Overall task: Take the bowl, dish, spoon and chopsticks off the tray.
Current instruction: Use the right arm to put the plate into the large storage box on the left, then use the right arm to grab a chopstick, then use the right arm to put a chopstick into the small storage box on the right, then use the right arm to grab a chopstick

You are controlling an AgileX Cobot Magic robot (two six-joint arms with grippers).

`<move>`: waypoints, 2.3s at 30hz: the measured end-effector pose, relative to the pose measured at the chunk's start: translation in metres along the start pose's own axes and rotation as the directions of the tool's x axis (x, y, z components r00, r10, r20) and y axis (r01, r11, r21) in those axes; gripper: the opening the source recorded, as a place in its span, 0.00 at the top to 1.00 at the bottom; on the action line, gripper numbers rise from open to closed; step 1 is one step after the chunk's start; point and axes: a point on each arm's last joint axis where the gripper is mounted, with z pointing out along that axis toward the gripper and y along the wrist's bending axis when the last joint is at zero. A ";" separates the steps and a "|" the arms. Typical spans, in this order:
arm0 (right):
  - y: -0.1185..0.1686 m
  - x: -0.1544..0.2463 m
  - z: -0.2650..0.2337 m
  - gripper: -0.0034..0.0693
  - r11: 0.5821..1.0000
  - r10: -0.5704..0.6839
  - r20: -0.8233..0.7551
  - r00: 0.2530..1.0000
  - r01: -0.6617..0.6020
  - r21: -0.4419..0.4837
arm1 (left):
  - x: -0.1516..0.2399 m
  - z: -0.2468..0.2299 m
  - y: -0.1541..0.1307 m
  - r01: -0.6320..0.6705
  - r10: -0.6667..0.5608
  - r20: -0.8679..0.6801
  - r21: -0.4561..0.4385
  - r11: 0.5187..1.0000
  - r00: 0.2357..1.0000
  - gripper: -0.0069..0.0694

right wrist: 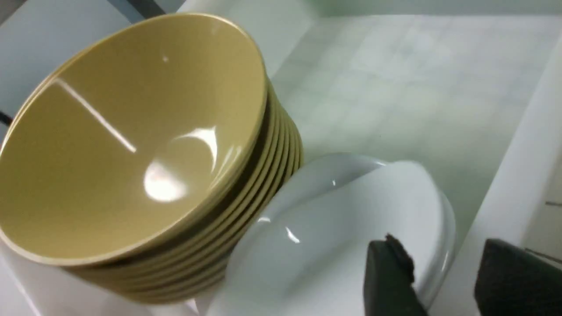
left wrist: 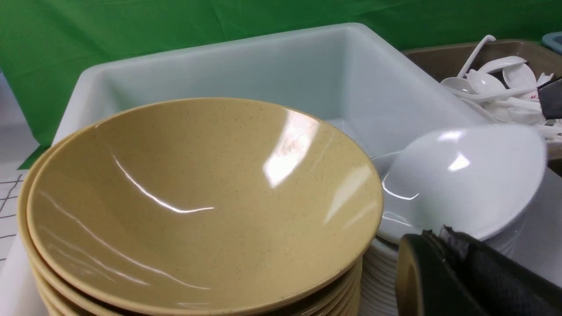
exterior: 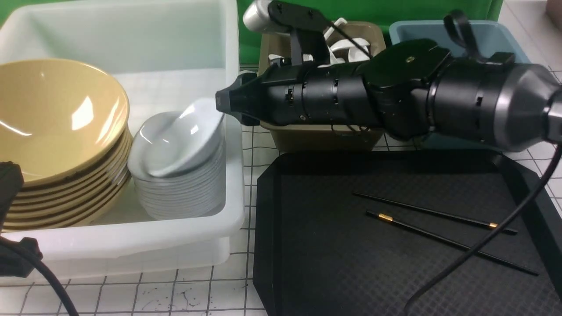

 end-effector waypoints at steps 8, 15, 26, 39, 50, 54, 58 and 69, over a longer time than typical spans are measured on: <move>-0.028 -0.007 -0.092 0.43 0.911 -0.387 -0.433 0.814 0.411 -0.040 | 0.001 0.000 0.000 0.000 0.000 -0.007 -0.003 1.000 1.000 0.93; -0.115 0.058 -0.112 0.44 0.930 -0.111 -0.772 0.626 0.340 0.142 | 0.000 0.000 0.000 0.000 0.000 -0.001 -0.001 1.000 1.000 0.93; -0.147 0.112 -0.066 0.56 0.928 -0.109 -0.807 0.580 0.351 0.127 | 0.004 0.001 -0.001 -0.002 0.002 -0.007 0.003 1.000 1.000 0.93; -0.107 0.045 -0.102 0.85 0.906 -0.198 -0.735 0.648 0.407 0.115 | 0.003 0.001 -0.001 -0.003 0.003 0.000 0.006 1.000 1.000 0.93; -0.174 -0.076 -0.159 0.81 0.682 -0.365 -0.106 0.925 0.343 0.646 | 0.003 0.001 -0.001 -0.005 0.005 0.002 0.006 1.000 1.000 0.93; -0.224 -0.060 -0.136 0.62 0.738 -0.175 -0.263 0.949 0.303 0.603 | 0.004 0.001 0.000 -0.009 0.009 -0.008 0.000 1.000 1.000 0.93; -0.219 -0.067 -0.142 0.49 0.774 -0.100 -0.398 0.912 0.323 0.544 | 0.006 0.001 0.001 -0.009 0.008 -0.037 -0.012 1.000 0.999 0.93; -0.213 0.045 -0.150 0.46 0.902 0.246 -0.792 0.559 0.167 0.398 | 0.006 0.001 0.000 -0.006 0.005 -0.034 -0.009 1.000 0.999 0.93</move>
